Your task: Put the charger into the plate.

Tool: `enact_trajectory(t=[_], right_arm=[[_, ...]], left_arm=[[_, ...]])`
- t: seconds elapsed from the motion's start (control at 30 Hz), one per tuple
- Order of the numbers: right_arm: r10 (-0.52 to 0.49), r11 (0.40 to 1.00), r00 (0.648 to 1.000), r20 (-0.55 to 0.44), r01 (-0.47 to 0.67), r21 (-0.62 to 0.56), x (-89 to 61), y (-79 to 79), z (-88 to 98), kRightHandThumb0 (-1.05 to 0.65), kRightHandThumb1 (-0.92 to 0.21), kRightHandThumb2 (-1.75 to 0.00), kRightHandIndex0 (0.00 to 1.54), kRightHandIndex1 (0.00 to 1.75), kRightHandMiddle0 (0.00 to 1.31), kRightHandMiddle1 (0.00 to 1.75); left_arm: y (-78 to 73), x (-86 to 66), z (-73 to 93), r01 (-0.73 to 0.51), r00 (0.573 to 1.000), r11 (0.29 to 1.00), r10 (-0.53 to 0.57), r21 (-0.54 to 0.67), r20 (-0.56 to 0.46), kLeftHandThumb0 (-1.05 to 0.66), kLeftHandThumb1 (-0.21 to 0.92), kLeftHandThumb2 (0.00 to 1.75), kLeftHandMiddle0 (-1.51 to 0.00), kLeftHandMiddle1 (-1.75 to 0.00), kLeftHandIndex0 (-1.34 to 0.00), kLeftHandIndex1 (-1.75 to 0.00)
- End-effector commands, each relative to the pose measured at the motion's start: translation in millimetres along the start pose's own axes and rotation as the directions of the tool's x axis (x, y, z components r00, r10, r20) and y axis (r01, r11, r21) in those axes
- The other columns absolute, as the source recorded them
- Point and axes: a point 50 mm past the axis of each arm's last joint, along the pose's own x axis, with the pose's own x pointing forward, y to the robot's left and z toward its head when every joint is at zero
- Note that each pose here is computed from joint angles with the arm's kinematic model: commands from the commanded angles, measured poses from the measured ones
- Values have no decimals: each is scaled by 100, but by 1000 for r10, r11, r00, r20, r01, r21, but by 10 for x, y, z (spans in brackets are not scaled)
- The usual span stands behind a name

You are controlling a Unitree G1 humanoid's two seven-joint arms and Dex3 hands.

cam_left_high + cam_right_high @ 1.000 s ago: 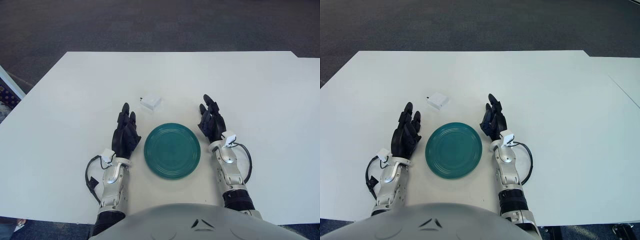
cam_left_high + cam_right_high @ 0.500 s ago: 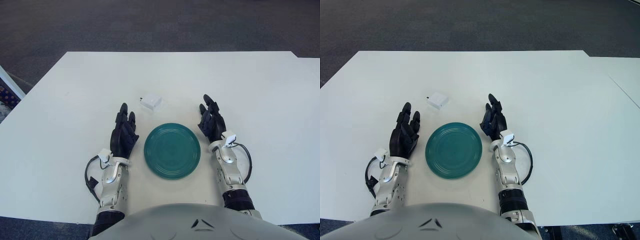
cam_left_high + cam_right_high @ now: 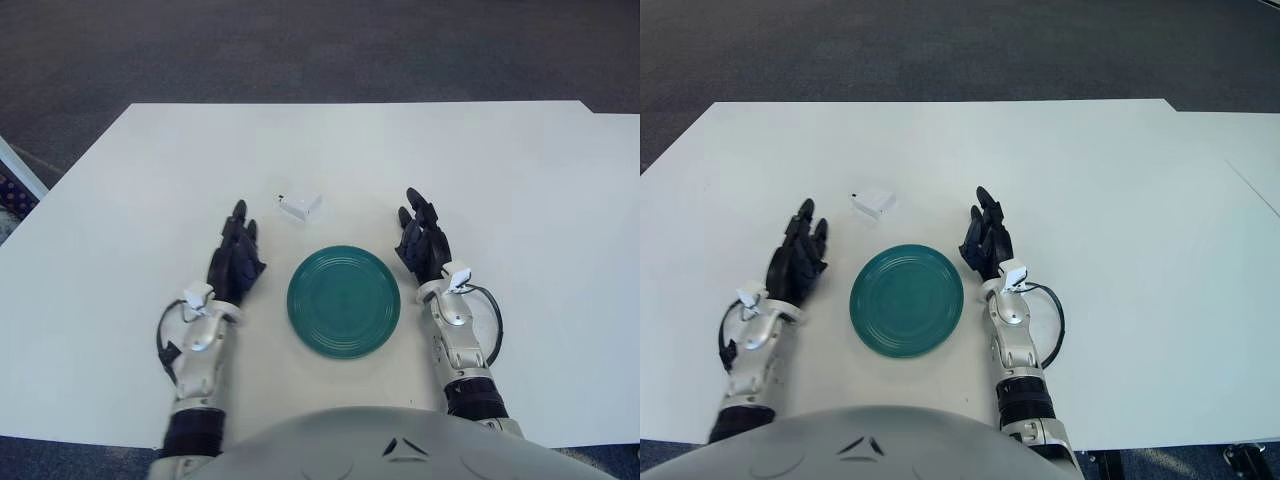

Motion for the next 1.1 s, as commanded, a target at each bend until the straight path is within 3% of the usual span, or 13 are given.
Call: enact_trajectory(t=[0.0,0.07,0.13,0.23,0.3,0.37,0.47,0.6,0.77,0.93,1.07], right_arm=[[-57,998,986,-157,57,-11,-146,-72,-274,-97,-92,-91,17,1,0,39],[-50,999,986,-159,49,-10,-145,-77,-267,-95,-92,-90,17,1,0,39],[-43,999,986,-163,43,-7,-144,-81,-267,-94,-92,-90,17,0,0,39],[-29,999,982,-188,35,28,-141,-125,-290,-94,-92,-90,16,0,0,36],[-26,999,981,-195,34,41,-140,-138,-300,-94,-92,-89,15,0,0,34],[-29,998,980,-199,39,46,-139,-133,-318,-94,-92,-89,14,0,0,32],[-44,997,979,-198,55,50,-137,-121,-334,-94,-92,-88,12,0,0,30],[-57,997,979,-195,66,43,-138,-115,-344,-95,-92,-87,12,0,0,28],[-64,997,979,-195,68,19,-146,-103,-351,-95,-92,-87,11,0,0,28],[-65,997,977,-201,70,19,-150,-135,-360,-94,-92,-86,12,0,0,29],[-57,997,976,-212,66,37,-159,-147,-379,-94,-92,-87,13,1,0,30]], left_arm=[[646,426,849,-24,981,812,-94,583,172,-105,92,100,0,0,-1,0],[671,474,1058,-51,968,673,-148,738,202,-105,92,99,0,0,-2,-1],[647,471,1163,-73,960,594,-177,801,218,-105,92,98,0,0,-2,-1],[615,565,1533,-147,938,391,-236,908,254,-105,92,89,0,0,-4,-2],[624,634,1646,-175,935,328,-242,929,261,-105,92,80,0,0,-5,-3],[571,783,1864,-199,926,261,-265,945,268,-105,92,72,0,0,-6,-4],[483,936,2031,-211,914,181,-311,960,260,-105,92,63,0,0,-7,-4],[379,1063,2039,-198,900,112,-374,974,226,-105,92,59,0,0,-7,-5],[240,1259,1882,-109,873,24,-476,994,107,-105,92,58,0,0,-6,-5],[219,1323,1831,-72,843,-67,-537,995,25,-105,92,59,0,0,-7,-5],[112,1344,1656,-51,803,-162,-594,985,-56,-105,92,60,0,0,-8,-6]])
